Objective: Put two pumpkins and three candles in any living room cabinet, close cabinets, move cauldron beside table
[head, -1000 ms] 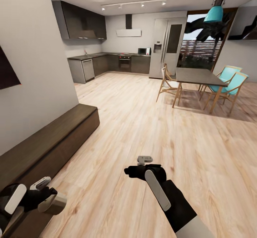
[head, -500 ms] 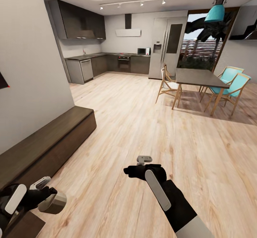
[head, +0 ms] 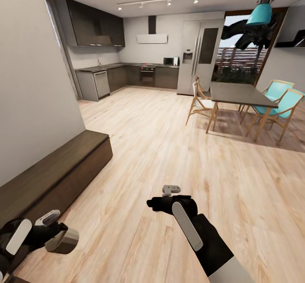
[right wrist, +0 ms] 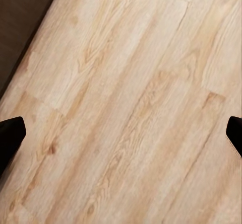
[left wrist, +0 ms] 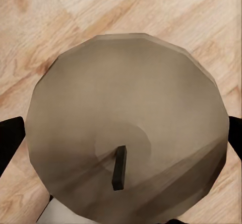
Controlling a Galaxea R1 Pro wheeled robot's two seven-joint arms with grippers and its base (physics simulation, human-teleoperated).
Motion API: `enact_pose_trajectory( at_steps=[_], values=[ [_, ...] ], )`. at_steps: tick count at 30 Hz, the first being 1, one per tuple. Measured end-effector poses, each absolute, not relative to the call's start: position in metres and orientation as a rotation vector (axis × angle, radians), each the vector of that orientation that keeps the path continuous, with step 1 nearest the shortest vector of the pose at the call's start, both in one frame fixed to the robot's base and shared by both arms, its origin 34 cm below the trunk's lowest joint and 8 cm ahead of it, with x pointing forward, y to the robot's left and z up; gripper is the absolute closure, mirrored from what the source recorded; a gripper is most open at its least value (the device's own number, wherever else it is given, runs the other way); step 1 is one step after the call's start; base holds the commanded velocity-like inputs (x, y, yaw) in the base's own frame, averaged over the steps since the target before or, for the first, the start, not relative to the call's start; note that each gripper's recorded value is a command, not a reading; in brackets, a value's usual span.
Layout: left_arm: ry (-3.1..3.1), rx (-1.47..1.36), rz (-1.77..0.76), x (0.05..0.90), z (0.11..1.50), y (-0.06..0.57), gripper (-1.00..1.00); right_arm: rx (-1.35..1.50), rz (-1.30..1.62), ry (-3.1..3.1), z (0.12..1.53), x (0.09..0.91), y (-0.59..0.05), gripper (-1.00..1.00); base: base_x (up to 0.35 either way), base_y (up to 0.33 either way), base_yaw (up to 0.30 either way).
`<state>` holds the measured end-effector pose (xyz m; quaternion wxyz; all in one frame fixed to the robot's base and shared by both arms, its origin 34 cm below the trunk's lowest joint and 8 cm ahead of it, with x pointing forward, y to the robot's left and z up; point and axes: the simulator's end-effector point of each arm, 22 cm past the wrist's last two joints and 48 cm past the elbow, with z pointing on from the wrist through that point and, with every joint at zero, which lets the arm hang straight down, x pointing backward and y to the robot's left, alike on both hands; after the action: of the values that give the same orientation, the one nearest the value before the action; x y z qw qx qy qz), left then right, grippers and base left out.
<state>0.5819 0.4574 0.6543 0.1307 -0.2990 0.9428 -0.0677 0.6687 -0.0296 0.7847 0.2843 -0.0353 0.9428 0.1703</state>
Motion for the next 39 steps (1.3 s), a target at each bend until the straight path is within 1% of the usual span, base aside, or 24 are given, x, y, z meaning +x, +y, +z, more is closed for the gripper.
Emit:
enact_pose_trajectory(
  at_steps=[8,12,39],
  values=[
    [2.733,-0.869,-0.195,0.583,0.655,0.458,1.0,-0.095,0.455,2.524,0.784,0.668,-0.03,-1.0,0.316,0.0,0.079],
    [2.731,-0.87,-0.197,0.584,0.655,0.458,1.0,-0.117,0.455,2.524,0.784,0.666,-0.025,-1.0,0.175,0.0,0.167],
    [2.731,-0.872,-0.201,0.584,0.655,0.458,1.0,-0.147,0.45,2.534,0.779,0.661,-0.019,-1.0,0.005,0.0,0.277]
  ],
)
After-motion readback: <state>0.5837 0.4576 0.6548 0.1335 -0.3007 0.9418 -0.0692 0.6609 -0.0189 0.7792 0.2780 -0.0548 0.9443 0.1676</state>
